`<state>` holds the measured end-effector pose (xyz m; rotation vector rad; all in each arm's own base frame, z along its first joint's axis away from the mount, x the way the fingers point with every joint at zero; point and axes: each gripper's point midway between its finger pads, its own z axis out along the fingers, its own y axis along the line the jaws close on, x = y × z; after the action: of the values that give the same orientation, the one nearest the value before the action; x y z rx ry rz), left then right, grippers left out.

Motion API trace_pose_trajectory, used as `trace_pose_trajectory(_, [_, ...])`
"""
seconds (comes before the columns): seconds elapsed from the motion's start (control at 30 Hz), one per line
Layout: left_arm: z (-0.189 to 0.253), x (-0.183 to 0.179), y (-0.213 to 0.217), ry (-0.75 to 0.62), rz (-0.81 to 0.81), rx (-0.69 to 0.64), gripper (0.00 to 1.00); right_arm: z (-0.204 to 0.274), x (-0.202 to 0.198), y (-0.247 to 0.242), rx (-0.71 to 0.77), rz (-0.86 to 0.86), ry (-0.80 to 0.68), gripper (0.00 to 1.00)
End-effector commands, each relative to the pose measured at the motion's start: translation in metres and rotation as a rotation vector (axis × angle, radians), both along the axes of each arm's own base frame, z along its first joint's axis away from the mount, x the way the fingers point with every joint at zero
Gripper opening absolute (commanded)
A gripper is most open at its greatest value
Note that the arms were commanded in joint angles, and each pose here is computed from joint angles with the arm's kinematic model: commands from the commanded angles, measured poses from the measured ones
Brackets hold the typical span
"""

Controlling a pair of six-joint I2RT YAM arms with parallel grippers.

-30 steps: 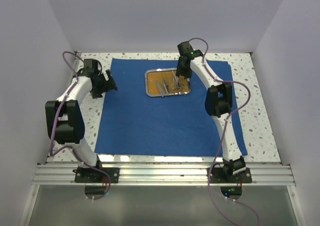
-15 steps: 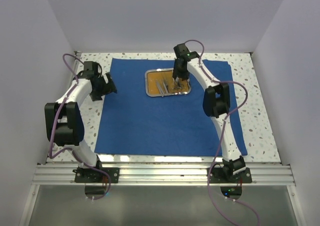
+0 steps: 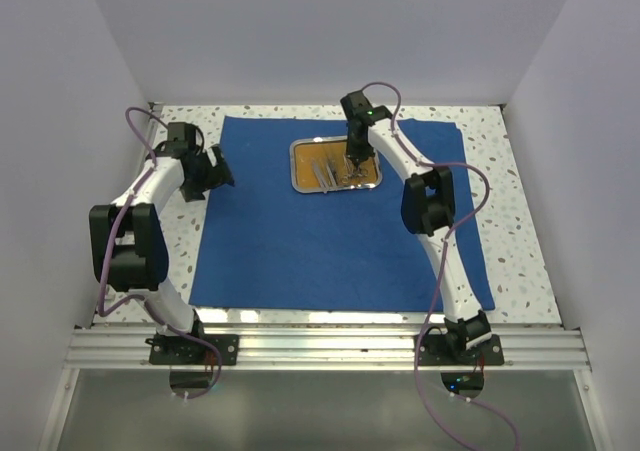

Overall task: Open and lay out the surgical kit
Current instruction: Pick up the medical item from the container.

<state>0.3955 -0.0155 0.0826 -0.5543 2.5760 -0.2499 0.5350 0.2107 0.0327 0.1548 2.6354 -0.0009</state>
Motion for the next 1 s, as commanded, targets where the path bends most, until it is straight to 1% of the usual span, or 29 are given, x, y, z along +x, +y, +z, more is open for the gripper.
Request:
trace_pose_trajectory(0.0, [0.007,0.003,-0.001,-0.034,-0.028,-0.005,0.91,-0.024,-0.019,-0.012,-0.078,-0.004,0.089,0.0])
trace_pose_trajectory(0.1, [0.003,0.003,-0.003,-0.028,-0.03,-0.012,0.91,-0.009,-0.012,-0.013,-0.086,-0.002,0.054,0.0])
trace_pose_trajectory(0.2, [0.003,0.003,-0.005,-0.029,-0.034,-0.016,0.9,0.02,-0.001,-0.017,-0.072,-0.013,-0.005,0.0])
trace_pose_trajectory(0.23, [0.003,0.003,-0.005,-0.031,-0.034,-0.016,0.9,0.038,0.004,-0.017,-0.057,-0.018,-0.045,0.0])
trace_pose_trajectory(0.3, [0.005,0.003,-0.005,-0.035,-0.034,-0.014,0.9,0.054,0.008,-0.024,-0.059,-0.033,-0.082,0.0])
trace_pose_trajectory(0.33, [0.006,0.004,-0.006,-0.037,-0.034,-0.017,0.9,0.072,0.011,-0.024,-0.047,-0.036,-0.12,0.0])
trace_pose_trajectory(0.47, [0.008,0.004,-0.009,-0.043,-0.041,-0.018,0.9,0.109,0.015,-0.029,-0.048,-0.037,-0.196,0.0])
trace_pose_trajectory(0.53, [0.011,0.006,-0.01,-0.051,-0.044,-0.018,0.9,0.118,0.014,-0.033,-0.06,-0.035,-0.208,0.0])
trace_pose_trajectory(0.67, [0.017,0.009,-0.014,-0.064,-0.053,-0.021,0.9,0.142,0.006,-0.042,-0.085,-0.035,-0.238,0.0])
trace_pose_trajectory(0.77, [0.02,0.011,-0.016,-0.073,-0.059,-0.021,0.9,0.148,-0.004,-0.047,-0.099,-0.03,-0.227,0.0])
trace_pose_trajectory(0.8, [0.021,0.011,-0.016,-0.075,-0.059,-0.021,0.9,0.157,-0.01,-0.049,-0.093,-0.032,-0.227,0.0])
trace_pose_trajectory(0.9, [0.025,0.014,-0.018,-0.085,-0.059,-0.019,0.9,0.17,-0.032,-0.038,-0.016,-0.016,-0.212,0.0])
trace_pose_trajectory(0.97, [0.025,0.016,-0.017,-0.087,-0.053,-0.016,0.9,0.175,-0.053,-0.012,0.067,0.034,-0.19,0.0])
